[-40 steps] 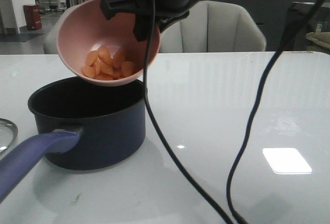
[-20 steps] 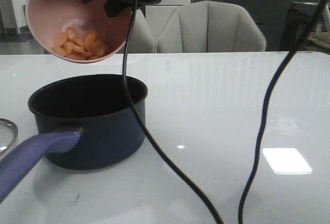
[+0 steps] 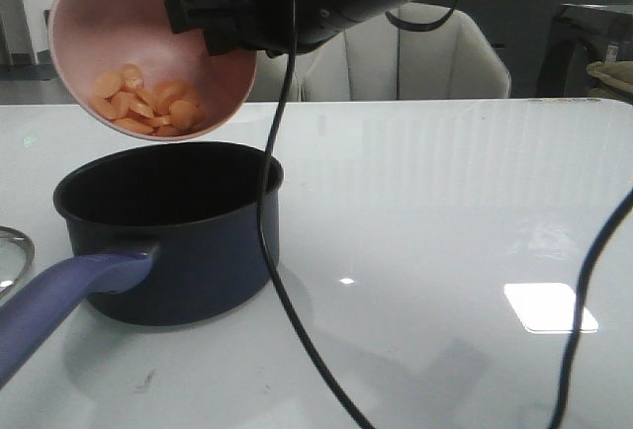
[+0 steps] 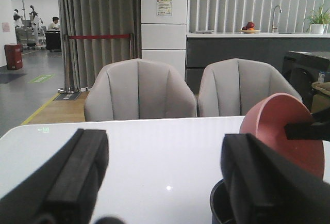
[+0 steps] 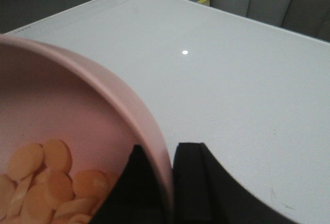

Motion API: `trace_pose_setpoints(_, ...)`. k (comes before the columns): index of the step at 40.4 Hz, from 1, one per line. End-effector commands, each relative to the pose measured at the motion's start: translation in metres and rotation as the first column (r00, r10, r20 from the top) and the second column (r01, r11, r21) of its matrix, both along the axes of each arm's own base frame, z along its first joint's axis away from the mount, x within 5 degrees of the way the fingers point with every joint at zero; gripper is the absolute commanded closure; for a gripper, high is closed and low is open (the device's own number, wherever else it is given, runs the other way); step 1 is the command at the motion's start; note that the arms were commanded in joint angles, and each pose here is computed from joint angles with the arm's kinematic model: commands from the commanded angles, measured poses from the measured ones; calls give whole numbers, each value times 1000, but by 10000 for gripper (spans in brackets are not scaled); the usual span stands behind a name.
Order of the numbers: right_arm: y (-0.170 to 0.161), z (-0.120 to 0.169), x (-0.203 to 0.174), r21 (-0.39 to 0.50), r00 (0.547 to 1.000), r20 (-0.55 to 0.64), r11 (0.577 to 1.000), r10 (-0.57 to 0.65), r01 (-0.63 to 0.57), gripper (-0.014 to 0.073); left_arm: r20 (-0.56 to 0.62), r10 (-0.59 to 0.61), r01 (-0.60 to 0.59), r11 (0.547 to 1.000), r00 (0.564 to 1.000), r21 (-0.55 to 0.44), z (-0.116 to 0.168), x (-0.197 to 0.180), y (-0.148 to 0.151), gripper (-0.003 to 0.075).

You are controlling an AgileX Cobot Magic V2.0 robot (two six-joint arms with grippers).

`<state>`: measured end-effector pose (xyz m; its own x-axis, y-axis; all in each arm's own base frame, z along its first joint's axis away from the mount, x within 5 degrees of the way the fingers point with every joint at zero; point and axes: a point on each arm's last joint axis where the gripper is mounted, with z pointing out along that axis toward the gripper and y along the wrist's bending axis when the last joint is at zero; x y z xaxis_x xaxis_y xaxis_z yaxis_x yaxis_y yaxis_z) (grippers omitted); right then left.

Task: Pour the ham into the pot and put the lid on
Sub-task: 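Lift the pink bowl and carry it over the saucepan, then tilt the pink bowl to pour the orange slices into the saucepan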

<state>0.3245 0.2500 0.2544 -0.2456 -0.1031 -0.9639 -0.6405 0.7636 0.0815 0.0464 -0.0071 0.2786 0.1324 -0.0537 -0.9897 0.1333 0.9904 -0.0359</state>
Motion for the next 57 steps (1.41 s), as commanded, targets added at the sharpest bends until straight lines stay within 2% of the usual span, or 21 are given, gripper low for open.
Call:
trace_pose_setpoints(1,-8,39,-2,116,987,151,993,-52,34,452,85,4,-2,1000,996,-24,14,-2,1,220)
trace_pose_setpoints(8,-9,42,-4,61,971,233,997,-53,40,452,85,4,-2,1000,996,-24,14,-2,1,220)
trace_pose_setpoints(17,-9,43,-7,26,927,372,999,-49,42,452,85,4,-2,1000,996,-24,14,-2,1,220)
trace_pose_setpoints(27,-11,40,-5,-100,847,531,990,-27,94,452,85,4,-2,1000,996,-24,14,-2,1,220)
trace_pose_setpoints(36,-2,40,-11,-285,734,673,948,95,138,452,85,4,-2,1000,996,-24,14,-2,1,220)
trace_pose_setpoints(39,4,38,-14,-321,699,703,935,131,148,452,85,4,-2,1000,996,-24,14,-2,1,220)
trace_pose_setpoints(45,13,39,-19,-288,603,788,940,125,182,452,85,4,-2,1000,996,-24,14,-2,1,220)
trace_pose_setpoints(51,16,35,-18,-244,549,830,948,95,205,452,85,4,-2,1000,996,-24,14,-2,1,220)
trace_pose_setpoints(57,16,33,-17,-197,474,879,950,62,242,452,85,4,-2,1000,996,-24,14,-2,1,220)
